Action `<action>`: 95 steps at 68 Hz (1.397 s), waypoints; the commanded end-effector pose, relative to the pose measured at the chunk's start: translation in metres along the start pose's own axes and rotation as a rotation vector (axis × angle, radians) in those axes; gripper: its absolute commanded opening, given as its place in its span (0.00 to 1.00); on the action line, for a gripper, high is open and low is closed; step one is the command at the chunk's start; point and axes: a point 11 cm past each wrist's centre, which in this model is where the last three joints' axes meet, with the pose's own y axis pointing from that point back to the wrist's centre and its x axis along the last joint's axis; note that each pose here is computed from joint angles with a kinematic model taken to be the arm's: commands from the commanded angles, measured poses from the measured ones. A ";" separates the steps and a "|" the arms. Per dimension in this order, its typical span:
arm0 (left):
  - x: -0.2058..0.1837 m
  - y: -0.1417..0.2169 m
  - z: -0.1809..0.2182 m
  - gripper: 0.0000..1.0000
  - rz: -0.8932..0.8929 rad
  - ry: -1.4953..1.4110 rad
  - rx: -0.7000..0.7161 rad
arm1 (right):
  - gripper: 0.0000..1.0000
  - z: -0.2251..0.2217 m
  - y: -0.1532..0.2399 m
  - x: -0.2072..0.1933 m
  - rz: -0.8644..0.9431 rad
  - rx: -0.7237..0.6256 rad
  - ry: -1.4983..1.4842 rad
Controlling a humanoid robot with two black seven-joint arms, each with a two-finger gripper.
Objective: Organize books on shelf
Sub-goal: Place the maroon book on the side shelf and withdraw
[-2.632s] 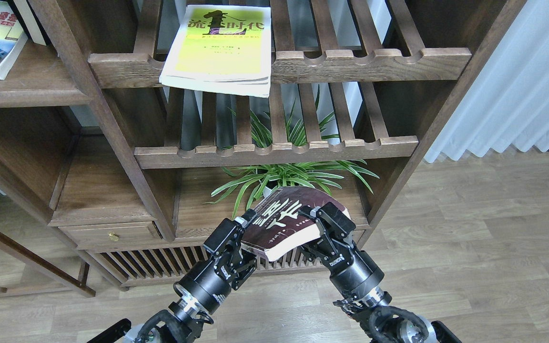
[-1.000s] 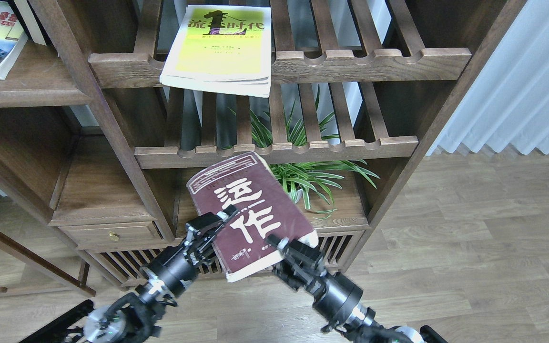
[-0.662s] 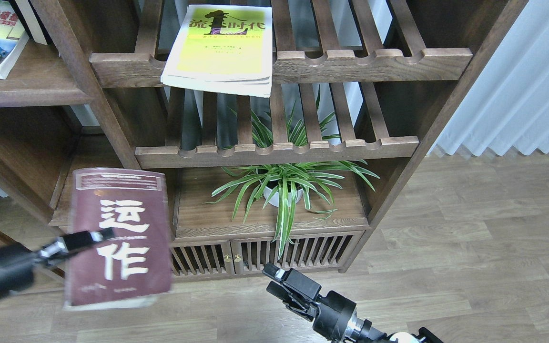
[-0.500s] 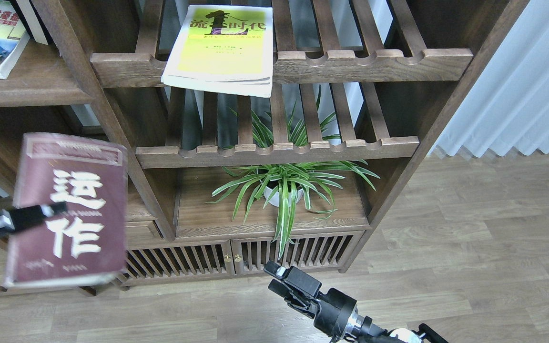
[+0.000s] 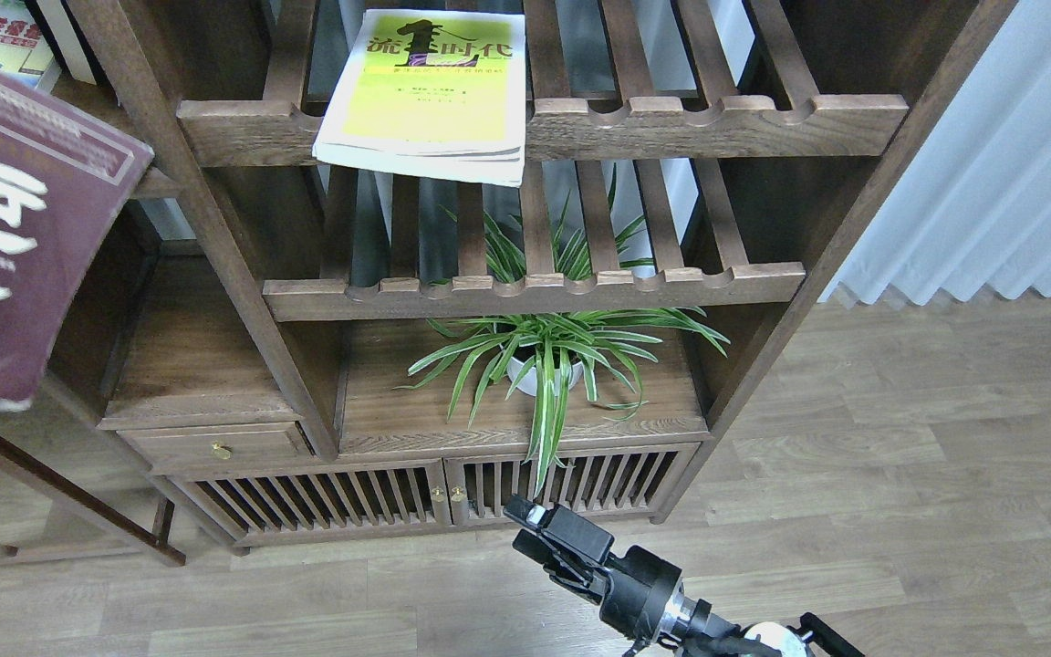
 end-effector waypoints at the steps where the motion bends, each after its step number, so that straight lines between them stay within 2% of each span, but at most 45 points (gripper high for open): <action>1: 0.005 0.003 0.011 0.01 0.011 0.003 -0.043 | 0.99 -0.001 -0.001 -0.001 -0.001 -0.001 0.003; 15: 0.014 0.000 0.021 0.00 0.006 0.042 -0.106 | 0.99 -0.001 -0.001 -0.001 -0.001 -0.001 0.003; 40: 0.008 -0.051 0.020 0.00 -0.102 0.146 -0.161 | 0.99 -0.003 0.000 -0.001 -0.002 0.007 0.003; 63: 0.014 -0.058 0.045 0.00 -0.094 0.166 -0.241 | 0.99 -0.003 0.001 0.000 0.000 0.010 0.001; 82: 0.014 -0.086 0.058 0.00 -0.097 0.205 -0.289 | 0.99 -0.003 0.001 0.000 0.001 0.012 0.000; 95: 0.017 -0.106 0.049 0.00 -0.091 0.242 -0.283 | 0.99 -0.001 0.003 0.002 0.005 0.014 -0.006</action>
